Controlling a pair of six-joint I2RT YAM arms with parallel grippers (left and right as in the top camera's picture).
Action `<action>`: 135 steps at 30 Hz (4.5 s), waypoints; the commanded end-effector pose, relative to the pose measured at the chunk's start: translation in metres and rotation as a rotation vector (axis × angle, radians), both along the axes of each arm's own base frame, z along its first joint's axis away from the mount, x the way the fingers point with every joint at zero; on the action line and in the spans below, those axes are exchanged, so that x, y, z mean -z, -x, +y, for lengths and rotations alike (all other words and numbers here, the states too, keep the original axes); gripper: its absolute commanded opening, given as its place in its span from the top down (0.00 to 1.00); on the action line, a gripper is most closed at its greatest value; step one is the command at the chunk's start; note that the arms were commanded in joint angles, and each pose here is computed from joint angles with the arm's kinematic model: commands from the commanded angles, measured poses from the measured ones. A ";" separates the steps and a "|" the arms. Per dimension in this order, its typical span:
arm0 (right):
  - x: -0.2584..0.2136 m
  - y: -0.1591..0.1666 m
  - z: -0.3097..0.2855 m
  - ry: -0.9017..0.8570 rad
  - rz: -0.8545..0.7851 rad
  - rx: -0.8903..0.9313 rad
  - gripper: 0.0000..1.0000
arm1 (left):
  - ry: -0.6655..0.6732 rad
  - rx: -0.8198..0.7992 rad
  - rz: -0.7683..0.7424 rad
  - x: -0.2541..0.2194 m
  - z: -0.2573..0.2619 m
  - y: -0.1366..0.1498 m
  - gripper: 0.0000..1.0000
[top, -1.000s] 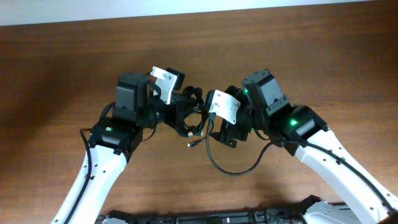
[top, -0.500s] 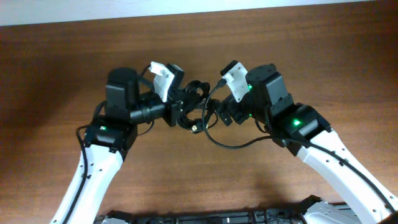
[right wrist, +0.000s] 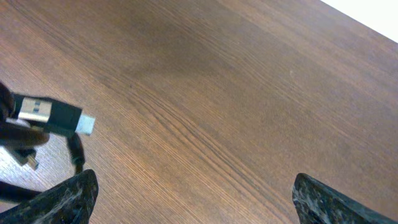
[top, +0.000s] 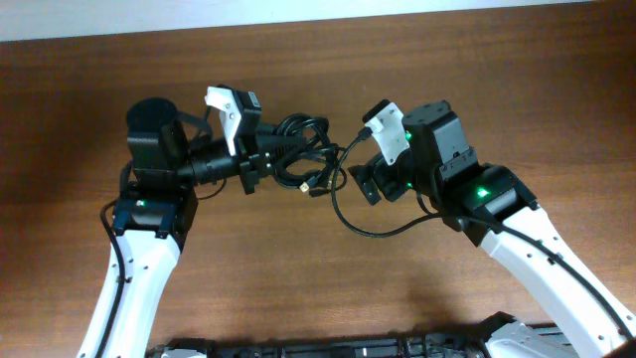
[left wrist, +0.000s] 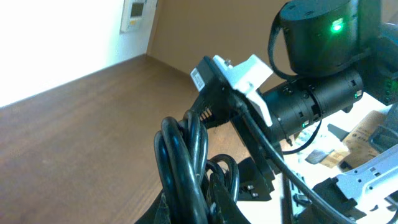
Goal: Untangle cables
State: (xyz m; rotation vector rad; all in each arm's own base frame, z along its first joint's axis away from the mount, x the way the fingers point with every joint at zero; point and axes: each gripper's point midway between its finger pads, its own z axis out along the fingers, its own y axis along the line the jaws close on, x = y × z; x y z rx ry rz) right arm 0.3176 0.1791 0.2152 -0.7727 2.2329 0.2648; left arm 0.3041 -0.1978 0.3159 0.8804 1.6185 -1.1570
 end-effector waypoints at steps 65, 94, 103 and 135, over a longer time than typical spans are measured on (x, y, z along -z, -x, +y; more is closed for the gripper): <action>-0.112 -0.007 0.015 -0.294 -0.306 0.004 0.01 | 0.097 0.433 -0.359 -0.045 -0.021 0.073 1.00; -0.084 -0.001 -0.056 -0.203 -0.197 0.432 0.01 | 0.017 0.104 -0.172 -0.024 -0.019 0.018 1.00; -0.091 0.025 -0.046 -0.196 -0.192 0.279 0.01 | 0.031 0.136 -0.244 -0.034 -0.030 0.024 1.00; -0.093 0.029 -0.034 -0.187 -0.204 0.174 0.01 | -0.015 0.049 0.010 -0.008 -0.075 0.032 1.00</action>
